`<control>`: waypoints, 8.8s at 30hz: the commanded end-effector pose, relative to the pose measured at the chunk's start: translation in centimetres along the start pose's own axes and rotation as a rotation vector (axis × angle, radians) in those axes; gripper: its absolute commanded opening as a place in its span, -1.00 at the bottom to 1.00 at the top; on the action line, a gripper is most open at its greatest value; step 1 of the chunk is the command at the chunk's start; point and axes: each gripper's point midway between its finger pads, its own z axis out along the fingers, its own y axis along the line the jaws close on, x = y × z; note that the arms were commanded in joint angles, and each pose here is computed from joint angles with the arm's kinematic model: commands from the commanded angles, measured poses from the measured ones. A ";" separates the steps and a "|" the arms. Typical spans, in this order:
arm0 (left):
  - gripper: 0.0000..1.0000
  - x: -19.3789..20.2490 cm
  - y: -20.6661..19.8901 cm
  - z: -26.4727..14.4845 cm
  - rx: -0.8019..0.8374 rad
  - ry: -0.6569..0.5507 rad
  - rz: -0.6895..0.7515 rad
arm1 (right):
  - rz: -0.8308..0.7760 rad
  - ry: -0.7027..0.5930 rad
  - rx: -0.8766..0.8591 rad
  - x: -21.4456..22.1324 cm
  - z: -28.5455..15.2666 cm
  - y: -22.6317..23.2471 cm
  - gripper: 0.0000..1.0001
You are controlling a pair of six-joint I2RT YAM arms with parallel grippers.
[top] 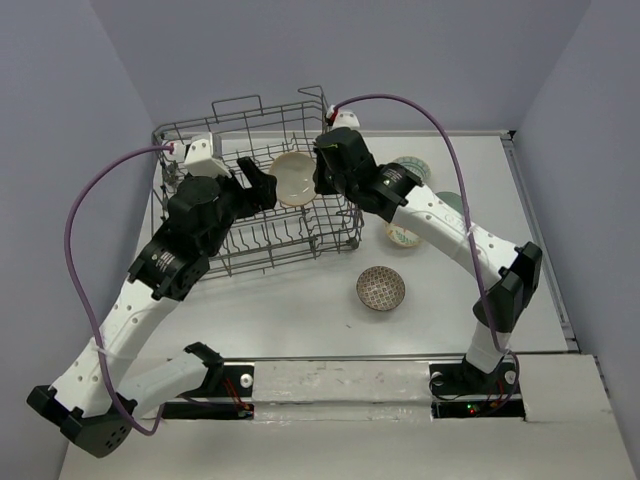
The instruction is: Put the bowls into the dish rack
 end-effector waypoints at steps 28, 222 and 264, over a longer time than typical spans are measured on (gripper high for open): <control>-0.10 3.4 4.0 2.9 -0.218 0.038 0.027 | -0.043 -0.177 -0.032 -4.0 -2.3 5.4 -0.98; -0.78 3.0 34.5 16.8 -1.814 0.271 0.843 | -0.038 -0.185 0.085 7.1 -12.6 -9.9 0.43; 0.83 -3.0 27.5 16.7 -1.661 0.115 0.790 | -0.047 -0.220 0.140 5.7 -12.8 -10.5 0.43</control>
